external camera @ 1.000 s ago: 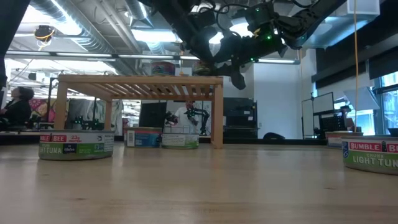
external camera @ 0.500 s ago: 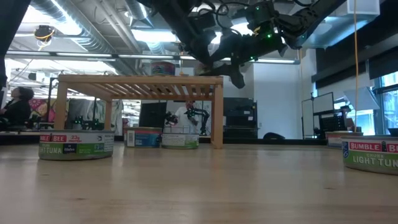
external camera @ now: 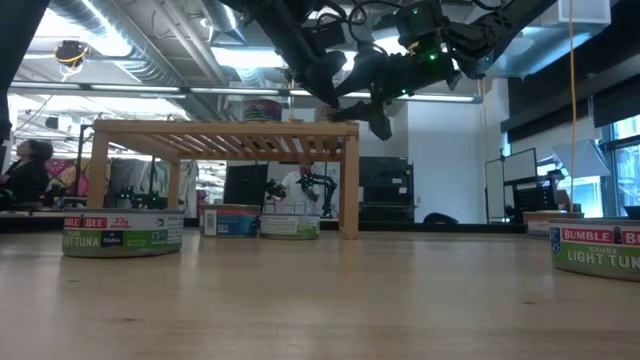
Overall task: Stack canned seafood by type on shelf
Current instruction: Stack the green tuna can on top of the green tuna can on the shelf
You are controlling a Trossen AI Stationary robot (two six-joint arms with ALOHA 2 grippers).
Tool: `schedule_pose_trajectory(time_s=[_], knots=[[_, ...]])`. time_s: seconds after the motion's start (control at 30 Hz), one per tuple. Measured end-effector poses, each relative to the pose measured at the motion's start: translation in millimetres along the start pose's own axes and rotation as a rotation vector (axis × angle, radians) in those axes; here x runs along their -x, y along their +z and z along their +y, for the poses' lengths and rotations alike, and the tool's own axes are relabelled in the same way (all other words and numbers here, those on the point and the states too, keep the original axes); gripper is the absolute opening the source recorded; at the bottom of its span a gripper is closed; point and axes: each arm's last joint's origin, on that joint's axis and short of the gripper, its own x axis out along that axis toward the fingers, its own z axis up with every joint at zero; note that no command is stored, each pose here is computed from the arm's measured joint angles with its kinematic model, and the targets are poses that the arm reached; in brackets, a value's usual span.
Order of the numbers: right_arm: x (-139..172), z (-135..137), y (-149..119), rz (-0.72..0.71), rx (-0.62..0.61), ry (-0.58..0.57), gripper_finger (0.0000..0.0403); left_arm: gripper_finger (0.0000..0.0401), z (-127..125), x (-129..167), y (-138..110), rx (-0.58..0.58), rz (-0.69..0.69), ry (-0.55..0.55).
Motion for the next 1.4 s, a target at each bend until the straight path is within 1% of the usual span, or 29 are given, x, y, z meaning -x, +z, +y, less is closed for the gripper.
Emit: schedule_pose_trajectory(time_s=[0.23, 0.33, 0.47, 0.57, 0.7, 0.8, 0.9, 1.1, 1.23, 1.3, 1.4], knots=[[0.0, 0.1, -0.1, 0.007, 0.000, -0.001, 0.0222, 0.0001, -0.9, 0.2, -0.7, -0.004, 0.008, -0.004], [3.1, -1.8, 2.1, 0.068, -0.017, -0.008, 0.0222, 0.0001, -1.4, 0.3, -2.5, -0.010, 0.026, -0.009], [20.3, -18.7, 7.5, 0.178, -0.109, -0.063, 0.0222, 0.0001, -1.8, 0.4, -2.9, -0.013, 0.030, -0.011], [40.4, -38.1, 6.2, 0.184, -0.204, -0.104, 0.0223, 0.0001, -2.1, 0.4, -4.0, -0.016, 0.041, -0.015], [69.9, -65.1, -4.0, 0.186, -0.345, -0.183, 0.0223, 0.0001, -2.6, 0.7, -4.2, -0.018, 0.043, -0.019], [89.5, -75.4, -13.9, 0.220, -0.437, -0.191, 0.0223, 0.0001, -4.4, 1.3, -3.8, -0.021, 0.042, -0.023], [103.7, -80.0, -22.0, 0.258, -0.487, -0.182, 0.0223, 0.0001, -7.2, 2.3, -3.0, -0.026, 0.038, -0.028], [119.9, -90.9, -26.1, 0.264, -0.548, -0.246, 0.0223, 0.0001, -15.2, 6.1, -0.8, -0.039, 0.028, -0.044], [121.7, -88.9, -27.9, 0.345, -0.556, -0.255, 0.0223, 0.0001, -19.1, 11.6, 1.5, -0.048, 0.014, -0.053], [122.2, -85.3, -29.7, 0.404, -0.550, -0.237, 0.0223, 0.0001, -22.0, 13.9, 2.7, -0.052, 0.008, -0.059], [122.7, -77.7, -32.1, 0.476, -0.533, -0.178, 0.0223, 0.0001, -26.5, 18.6, 4.0, -0.062, 0.002, -0.070]])
